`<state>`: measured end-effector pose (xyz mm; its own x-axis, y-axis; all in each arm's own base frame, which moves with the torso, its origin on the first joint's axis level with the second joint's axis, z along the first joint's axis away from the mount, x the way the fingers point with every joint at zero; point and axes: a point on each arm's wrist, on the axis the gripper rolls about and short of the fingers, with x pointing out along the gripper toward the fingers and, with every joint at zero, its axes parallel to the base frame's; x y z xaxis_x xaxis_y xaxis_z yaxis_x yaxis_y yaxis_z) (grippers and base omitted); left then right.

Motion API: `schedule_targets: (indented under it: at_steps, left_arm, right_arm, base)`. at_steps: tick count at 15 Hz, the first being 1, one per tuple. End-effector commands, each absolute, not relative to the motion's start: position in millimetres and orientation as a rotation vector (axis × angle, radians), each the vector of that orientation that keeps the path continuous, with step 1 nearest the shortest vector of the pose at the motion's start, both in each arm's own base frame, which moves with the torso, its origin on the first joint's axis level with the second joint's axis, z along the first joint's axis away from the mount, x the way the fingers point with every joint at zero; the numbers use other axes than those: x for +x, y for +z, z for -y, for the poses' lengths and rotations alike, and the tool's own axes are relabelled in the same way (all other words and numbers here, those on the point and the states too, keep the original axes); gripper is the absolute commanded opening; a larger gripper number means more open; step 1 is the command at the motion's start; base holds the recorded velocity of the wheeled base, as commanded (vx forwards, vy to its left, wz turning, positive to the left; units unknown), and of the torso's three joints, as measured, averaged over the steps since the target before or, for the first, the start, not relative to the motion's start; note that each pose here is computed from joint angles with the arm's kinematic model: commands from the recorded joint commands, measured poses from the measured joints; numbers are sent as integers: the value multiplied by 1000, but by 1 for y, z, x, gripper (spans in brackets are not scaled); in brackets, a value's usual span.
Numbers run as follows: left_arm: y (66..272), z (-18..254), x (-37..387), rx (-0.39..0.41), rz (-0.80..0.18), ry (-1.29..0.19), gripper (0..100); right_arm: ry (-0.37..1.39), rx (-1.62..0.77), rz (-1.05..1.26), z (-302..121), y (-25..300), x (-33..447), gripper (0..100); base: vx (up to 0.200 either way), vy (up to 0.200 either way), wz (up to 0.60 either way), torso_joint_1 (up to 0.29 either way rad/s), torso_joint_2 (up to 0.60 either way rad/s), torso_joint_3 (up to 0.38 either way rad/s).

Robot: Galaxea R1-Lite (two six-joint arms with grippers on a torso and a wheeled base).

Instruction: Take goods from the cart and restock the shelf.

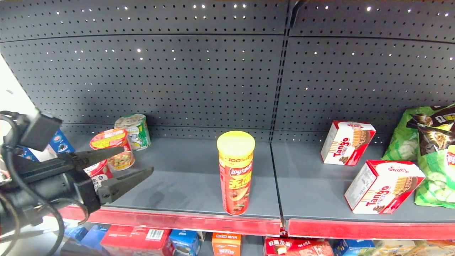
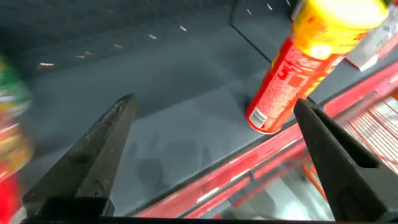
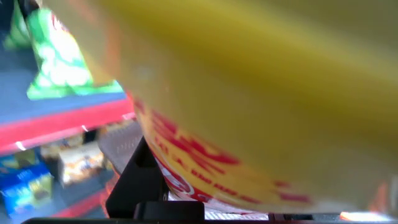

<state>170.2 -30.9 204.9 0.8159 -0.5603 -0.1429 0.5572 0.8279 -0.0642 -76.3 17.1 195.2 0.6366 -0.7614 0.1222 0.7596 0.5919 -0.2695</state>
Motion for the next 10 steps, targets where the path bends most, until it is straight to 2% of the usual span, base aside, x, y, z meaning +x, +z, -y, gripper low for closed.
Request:
schedule_targets:
  at_steps: [1,4,7,10]
  left_arm:
    - [216,19,115,-10,-69,-485,100]
    - [220,15,98,-4,-43,-362,100]
    - [224,14,94,-1,-15,-325,100]
    - [220,13,91,-1,-25,-308,100]
  right_arm:
    - [-871,-224,-56,-4,231,-41,0]
    - [-832,-127,-76,6,252,-16,0]
    - [-707,-83,-70,11,266,-2,0]
    - [-375,-36,-86,10,264,11,0]
  base:
    - [0,0,0,0,0,0]
    - [0,0,0,0,0,0]
    - [0,0,0,0,0,0]
    - [0,0,0,0,0,0]
